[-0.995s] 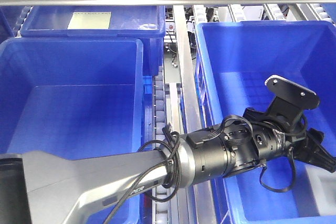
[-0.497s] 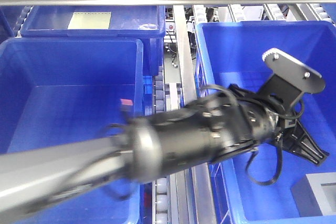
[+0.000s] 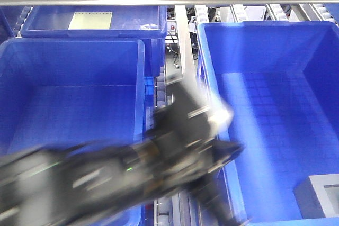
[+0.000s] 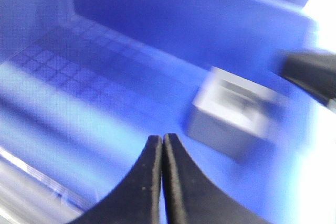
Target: Sort gray base to blue bin
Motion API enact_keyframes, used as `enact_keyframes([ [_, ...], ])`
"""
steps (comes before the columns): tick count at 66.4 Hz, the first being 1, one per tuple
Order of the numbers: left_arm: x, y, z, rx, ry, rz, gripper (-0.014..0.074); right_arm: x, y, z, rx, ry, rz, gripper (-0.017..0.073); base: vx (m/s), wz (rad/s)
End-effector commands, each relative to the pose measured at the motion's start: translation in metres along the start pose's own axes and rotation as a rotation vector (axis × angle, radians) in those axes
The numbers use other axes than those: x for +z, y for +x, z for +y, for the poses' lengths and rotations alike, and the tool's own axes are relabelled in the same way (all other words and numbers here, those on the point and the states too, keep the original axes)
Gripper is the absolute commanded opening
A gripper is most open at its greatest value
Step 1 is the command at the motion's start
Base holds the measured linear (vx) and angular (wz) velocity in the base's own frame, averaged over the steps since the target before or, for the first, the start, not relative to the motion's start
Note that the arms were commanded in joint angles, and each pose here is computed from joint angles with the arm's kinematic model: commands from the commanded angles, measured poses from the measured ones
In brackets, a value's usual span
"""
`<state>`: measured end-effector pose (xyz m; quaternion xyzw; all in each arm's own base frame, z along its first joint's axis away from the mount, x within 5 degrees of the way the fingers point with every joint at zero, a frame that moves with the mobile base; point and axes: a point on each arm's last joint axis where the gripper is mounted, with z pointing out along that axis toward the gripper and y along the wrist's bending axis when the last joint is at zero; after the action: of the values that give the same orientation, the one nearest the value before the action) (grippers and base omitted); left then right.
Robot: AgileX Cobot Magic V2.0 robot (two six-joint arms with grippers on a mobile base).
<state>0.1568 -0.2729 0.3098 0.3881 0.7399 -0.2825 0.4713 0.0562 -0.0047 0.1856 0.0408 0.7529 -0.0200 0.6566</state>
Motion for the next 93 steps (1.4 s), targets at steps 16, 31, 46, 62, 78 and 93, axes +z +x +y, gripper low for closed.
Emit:
enact_keyframes([
  [16, -0.106, 0.033, -0.003, -0.007, 0.115, -0.269, -0.0006, 0.001, -0.003, 0.000, -0.016, 0.005, -0.031, -0.0005, 0.00, 0.00],
  [31, -0.157, 0.068, 0.002, -0.058, 0.118, -0.360, -0.0006, 0.001, -0.003, 0.000, -0.016, 0.005, -0.031, -0.0005, 0.00, 0.00],
  [46, -0.195, 0.093, 0.009, -0.091, 0.091, -0.429, -0.0006, 0.001, -0.003, 0.000, -0.016, 0.005, -0.031, -0.0005, 0.00, 0.00],
  [62, -0.213, 0.098, 0.012, -0.097, 0.076, -0.476, -0.0006, 0.001, -0.003, 0.000, -0.016, 0.005, -0.031, -0.0005, 0.00, 0.00],
  [78, -0.212, 0.098, 0.012, -0.096, 0.076, -0.473, -0.0006, 0.001, -0.003, 0.000, -0.016, 0.005, -0.031, -0.0005, 0.00, 0.00],
  [93, -0.212, 0.098, 0.012, -0.096, 0.076, -0.473, -0.0006, 0.001, -0.003, 0.000, -0.016, 0.005, -0.031, -0.0005, 0.00, 0.00],
])
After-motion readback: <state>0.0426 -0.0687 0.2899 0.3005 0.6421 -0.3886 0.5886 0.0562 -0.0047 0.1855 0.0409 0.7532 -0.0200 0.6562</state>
